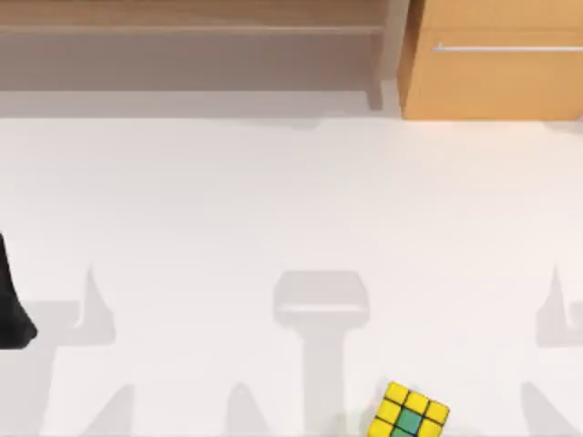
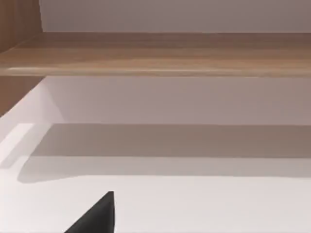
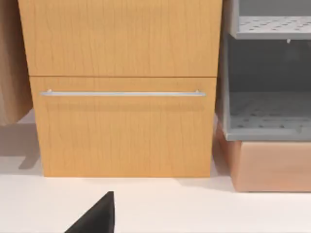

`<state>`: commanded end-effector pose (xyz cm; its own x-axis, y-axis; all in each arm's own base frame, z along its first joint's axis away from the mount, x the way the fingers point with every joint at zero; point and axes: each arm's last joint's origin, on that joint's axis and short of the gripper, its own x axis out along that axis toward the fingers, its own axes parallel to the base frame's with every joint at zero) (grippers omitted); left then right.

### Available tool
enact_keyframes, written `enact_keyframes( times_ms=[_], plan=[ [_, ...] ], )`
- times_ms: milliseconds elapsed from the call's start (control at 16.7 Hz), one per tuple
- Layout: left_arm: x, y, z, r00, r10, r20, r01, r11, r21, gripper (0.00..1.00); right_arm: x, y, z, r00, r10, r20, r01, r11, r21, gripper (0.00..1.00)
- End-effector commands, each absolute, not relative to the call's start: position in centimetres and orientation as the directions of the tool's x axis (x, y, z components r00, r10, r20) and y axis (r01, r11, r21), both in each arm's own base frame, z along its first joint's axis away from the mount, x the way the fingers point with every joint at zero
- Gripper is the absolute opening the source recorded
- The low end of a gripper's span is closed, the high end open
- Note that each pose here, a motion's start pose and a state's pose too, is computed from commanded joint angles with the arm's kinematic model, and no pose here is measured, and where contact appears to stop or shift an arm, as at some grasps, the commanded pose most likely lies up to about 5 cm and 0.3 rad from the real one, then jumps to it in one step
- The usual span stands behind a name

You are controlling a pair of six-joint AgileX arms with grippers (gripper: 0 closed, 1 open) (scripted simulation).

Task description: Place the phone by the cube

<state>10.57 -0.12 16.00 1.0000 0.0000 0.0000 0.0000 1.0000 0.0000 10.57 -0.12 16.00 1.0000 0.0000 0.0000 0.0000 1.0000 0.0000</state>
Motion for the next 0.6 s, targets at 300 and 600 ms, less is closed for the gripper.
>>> enact_keyframes(
  times_ms=[300, 600],
  plan=[
    [10.7, 0.2, 16.9, 0.998, 0.035, -0.051, -0.032, 0.998, 0.049, 1.00, 10.6, -0.1, 16.0, 1.000, 0.000, 0.000, 0.000, 1.000, 0.000, 1.00],
    [12.3, 1.8, 19.7, 0.937, 0.140, -0.320, -0.064, 0.970, 0.236, 1.00, 10.6, -0.1, 16.0, 1.000, 0.000, 0.000, 0.000, 1.000, 0.000, 1.00]
  ],
)
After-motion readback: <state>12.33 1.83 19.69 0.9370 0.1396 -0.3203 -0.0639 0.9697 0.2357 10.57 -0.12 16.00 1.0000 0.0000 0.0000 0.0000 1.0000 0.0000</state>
